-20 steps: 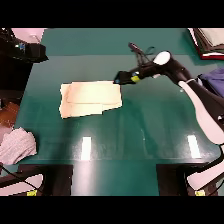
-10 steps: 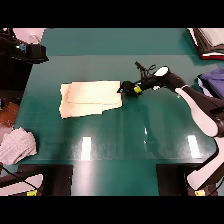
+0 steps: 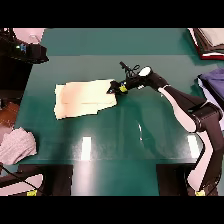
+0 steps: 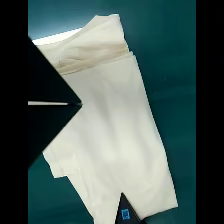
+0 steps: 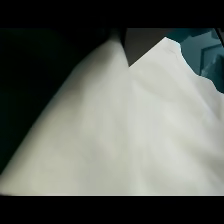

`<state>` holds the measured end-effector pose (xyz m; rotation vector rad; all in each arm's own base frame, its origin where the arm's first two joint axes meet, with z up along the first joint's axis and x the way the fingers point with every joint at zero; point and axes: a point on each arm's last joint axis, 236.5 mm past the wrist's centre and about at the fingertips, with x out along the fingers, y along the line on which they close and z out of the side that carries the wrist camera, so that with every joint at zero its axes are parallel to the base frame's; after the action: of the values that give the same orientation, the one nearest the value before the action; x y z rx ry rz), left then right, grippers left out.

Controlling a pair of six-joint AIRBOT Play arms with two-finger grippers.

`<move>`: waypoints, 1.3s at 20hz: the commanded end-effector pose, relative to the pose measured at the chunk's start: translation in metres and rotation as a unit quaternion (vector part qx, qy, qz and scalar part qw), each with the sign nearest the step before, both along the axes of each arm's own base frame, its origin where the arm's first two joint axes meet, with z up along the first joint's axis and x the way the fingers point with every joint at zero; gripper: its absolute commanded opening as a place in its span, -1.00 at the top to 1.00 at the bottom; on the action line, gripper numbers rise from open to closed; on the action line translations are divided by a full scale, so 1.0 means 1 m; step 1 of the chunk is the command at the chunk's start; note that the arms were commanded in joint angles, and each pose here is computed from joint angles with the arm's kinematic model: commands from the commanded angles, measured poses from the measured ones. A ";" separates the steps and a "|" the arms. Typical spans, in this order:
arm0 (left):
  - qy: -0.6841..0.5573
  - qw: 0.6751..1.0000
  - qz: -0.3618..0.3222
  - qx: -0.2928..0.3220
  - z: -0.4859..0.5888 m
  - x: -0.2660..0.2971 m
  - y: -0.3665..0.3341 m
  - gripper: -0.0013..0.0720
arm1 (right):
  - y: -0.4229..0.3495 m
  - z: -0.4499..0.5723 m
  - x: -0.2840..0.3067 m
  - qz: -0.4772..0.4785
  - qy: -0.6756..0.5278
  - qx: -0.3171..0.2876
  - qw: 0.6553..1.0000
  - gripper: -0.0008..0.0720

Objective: Fold the shirts.

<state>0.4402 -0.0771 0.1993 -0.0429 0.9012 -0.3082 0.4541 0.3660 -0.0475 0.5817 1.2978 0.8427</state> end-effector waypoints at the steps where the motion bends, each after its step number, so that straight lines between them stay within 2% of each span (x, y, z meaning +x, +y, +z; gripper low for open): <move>1: 0.000 1.000 -0.001 -0.001 0.000 0.000 0.000 0.90 | -0.007 0.021 0.016 -0.011 -0.041 0.001 0.999 0.95; 5: 0.000 1.000 -0.005 -0.010 0.001 -0.001 -0.005 0.90 | -0.097 0.071 0.047 -0.043 -0.096 -0.043 0.994 0.95; 8: -0.001 1.000 -0.008 -0.020 0.003 -0.001 -0.009 0.90 | -0.201 0.104 0.060 -0.083 -0.132 -0.114 0.981 0.95; 12: 0.000 0.999 -0.021 -0.050 0.008 -0.003 -0.023 0.90 | -0.345 0.148 0.071 -0.202 -0.162 -0.164 0.952 0.95; 17: 0.008 0.997 -0.033 -0.072 0.010 -0.008 -0.034 0.90 | -0.487 0.174 0.067 -0.331 -0.197 -0.198 0.902 0.95; 20: 0.016 0.995 -0.044 -0.089 0.011 -0.013 -0.043 0.90 | -0.555 0.186 0.067 -0.401 -0.226 -0.221 0.860 0.95; 26: 0.042 0.994 -0.051 -0.086 0.004 -0.024 -0.044 0.90 | -0.637 0.230 0.072 -0.486 -0.309 -0.264 0.774 0.94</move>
<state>0.4227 -0.1187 0.2071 -0.1651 0.9296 -0.4697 0.5267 -0.2294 0.1564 0.4197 0.5484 -0.1301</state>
